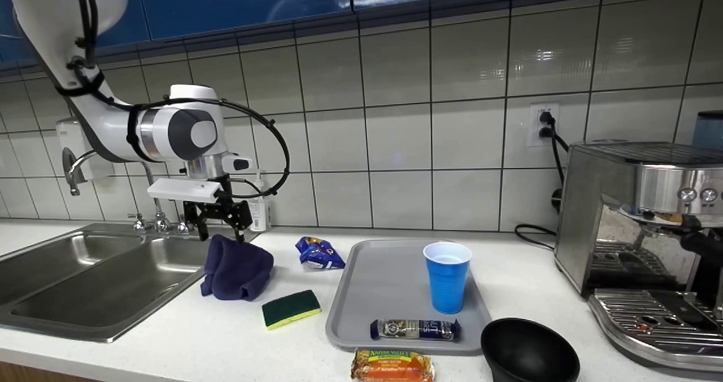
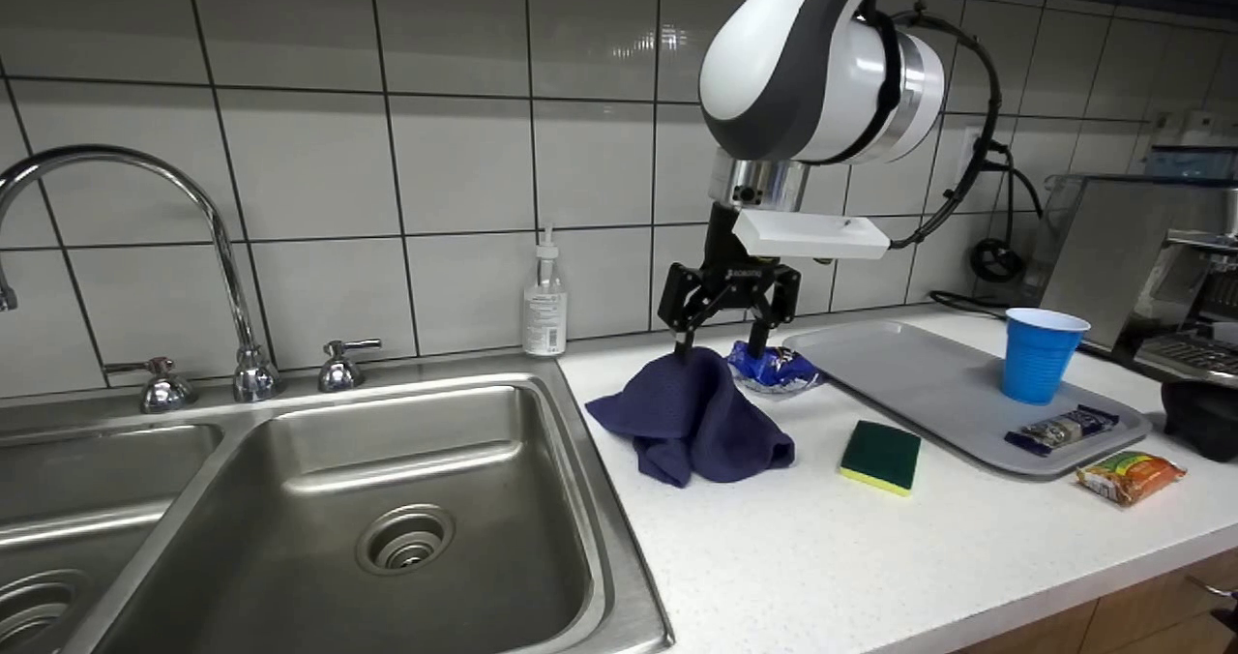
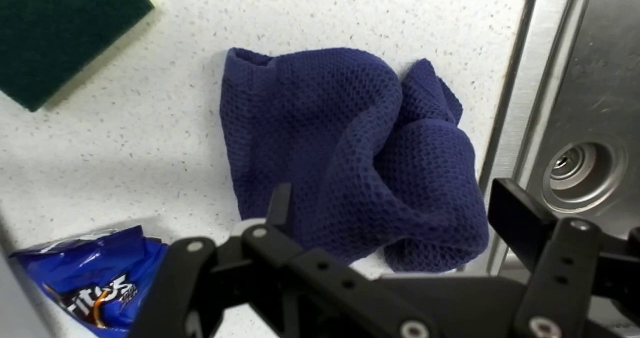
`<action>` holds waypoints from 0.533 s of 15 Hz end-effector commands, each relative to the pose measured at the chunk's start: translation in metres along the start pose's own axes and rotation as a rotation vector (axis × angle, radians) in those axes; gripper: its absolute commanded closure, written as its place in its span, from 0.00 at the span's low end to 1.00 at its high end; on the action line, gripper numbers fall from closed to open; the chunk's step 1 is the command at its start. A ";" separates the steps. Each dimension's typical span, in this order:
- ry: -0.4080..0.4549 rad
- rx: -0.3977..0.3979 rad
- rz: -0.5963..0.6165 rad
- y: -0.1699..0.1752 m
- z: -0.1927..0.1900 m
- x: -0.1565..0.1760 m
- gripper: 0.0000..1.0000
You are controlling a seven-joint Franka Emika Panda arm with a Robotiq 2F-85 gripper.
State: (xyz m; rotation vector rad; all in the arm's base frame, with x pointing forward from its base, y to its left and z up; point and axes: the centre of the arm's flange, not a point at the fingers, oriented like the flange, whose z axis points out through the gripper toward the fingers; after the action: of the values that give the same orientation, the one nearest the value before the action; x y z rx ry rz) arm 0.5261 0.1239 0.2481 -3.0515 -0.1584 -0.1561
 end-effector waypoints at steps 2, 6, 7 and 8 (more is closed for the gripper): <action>0.000 0.000 0.000 0.000 0.000 0.000 0.00; 0.000 0.000 -0.001 0.000 0.000 0.000 0.00; 0.001 0.004 -0.002 -0.002 0.000 0.001 0.00; 0.003 0.008 -0.003 -0.005 0.001 0.001 0.00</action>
State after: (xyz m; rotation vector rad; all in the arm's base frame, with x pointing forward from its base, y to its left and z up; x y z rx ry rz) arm 0.5261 0.1240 0.2470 -3.0516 -0.1597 -0.1536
